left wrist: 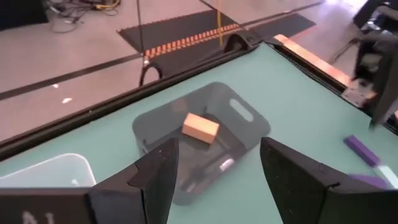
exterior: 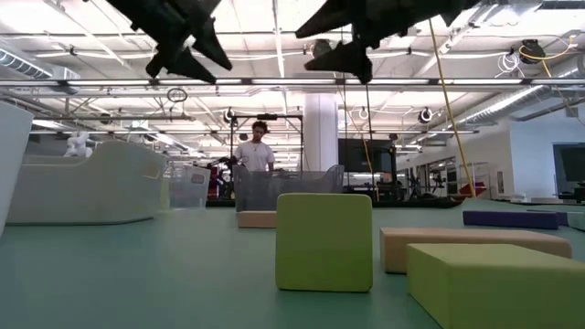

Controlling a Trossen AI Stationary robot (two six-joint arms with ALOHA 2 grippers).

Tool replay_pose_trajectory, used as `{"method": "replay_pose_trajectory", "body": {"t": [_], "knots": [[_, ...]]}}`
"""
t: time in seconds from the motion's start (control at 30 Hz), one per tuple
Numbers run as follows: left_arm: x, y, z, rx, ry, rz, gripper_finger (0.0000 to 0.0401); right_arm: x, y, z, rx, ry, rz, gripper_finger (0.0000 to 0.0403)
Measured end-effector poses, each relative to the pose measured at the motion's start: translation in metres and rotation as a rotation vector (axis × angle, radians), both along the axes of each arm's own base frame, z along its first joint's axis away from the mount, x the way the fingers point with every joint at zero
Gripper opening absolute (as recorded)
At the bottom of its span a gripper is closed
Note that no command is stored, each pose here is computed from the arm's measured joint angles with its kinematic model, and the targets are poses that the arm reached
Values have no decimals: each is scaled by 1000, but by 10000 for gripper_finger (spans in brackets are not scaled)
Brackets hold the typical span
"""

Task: Sort & place blocks by color
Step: Put the left blue block into the dark white bin

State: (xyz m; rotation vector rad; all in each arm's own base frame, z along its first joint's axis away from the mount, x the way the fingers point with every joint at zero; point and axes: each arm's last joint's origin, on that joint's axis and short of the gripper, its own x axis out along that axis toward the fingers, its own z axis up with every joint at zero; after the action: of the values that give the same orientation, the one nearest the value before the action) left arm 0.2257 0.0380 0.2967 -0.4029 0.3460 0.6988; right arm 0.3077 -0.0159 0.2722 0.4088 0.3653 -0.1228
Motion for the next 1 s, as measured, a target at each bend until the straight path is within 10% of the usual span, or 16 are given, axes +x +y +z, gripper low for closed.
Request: {"method": "replay_pose_trajectory", "body": {"t": [0.37, 1.0], "knots": [[-3, -21, 9, -2, -54, -99, 228, 30, 24, -84, -452, 266, 361, 267], [-2, -48, 9, -220, -192, -103, 228, 51, 29, -151, -351, 335, 447, 267]]}}
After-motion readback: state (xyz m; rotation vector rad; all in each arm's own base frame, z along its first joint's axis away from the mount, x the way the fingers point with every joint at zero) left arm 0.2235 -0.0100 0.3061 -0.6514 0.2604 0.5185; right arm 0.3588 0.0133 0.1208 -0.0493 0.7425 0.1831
